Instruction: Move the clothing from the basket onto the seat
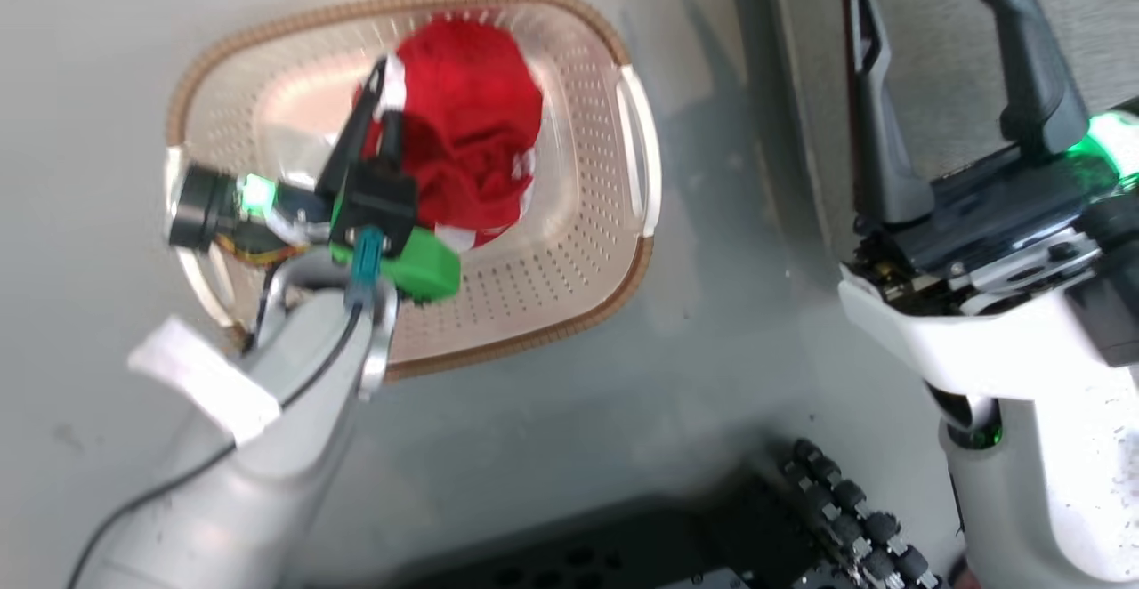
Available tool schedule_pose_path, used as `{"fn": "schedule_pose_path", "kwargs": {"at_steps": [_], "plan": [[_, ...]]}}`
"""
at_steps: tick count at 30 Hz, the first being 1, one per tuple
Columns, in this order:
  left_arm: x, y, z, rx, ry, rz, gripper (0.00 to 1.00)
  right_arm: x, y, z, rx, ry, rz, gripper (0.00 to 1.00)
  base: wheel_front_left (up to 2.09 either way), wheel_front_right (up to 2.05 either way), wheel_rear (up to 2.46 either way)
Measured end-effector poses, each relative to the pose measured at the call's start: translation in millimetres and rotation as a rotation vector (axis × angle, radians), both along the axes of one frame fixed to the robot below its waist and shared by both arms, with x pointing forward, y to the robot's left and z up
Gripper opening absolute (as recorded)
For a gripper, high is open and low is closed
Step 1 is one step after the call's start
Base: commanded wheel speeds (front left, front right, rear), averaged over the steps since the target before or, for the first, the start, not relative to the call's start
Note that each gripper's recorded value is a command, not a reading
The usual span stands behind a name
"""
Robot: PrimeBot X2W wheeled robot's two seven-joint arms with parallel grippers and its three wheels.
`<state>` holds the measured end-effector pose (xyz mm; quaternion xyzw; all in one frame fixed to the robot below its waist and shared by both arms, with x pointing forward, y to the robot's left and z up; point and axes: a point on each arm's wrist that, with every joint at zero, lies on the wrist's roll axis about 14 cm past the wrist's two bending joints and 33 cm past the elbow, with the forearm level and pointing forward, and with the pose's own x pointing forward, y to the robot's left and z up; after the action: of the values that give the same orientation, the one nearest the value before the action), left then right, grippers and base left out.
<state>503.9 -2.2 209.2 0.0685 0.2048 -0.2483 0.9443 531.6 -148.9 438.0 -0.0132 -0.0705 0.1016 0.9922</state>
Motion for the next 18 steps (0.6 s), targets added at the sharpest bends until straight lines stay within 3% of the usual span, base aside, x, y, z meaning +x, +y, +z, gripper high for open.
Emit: {"fn": "schedule_pose_path", "kwargs": {"at_steps": [9,18], "plan": [[-17.5,16.5,95.3,-0.07,-0.125,0.084,0.0,-34.5,-0.3,52.2,0.037,-0.036,-0.013,1.0,0.0,0.0,0.0],[-43.9,17.1,197.9,-0.206,-0.264,0.079,0.0,-88.7,4.6,88.9,0.088,-0.044,-0.013,1.0,0.0,0.0,0.0]]}}
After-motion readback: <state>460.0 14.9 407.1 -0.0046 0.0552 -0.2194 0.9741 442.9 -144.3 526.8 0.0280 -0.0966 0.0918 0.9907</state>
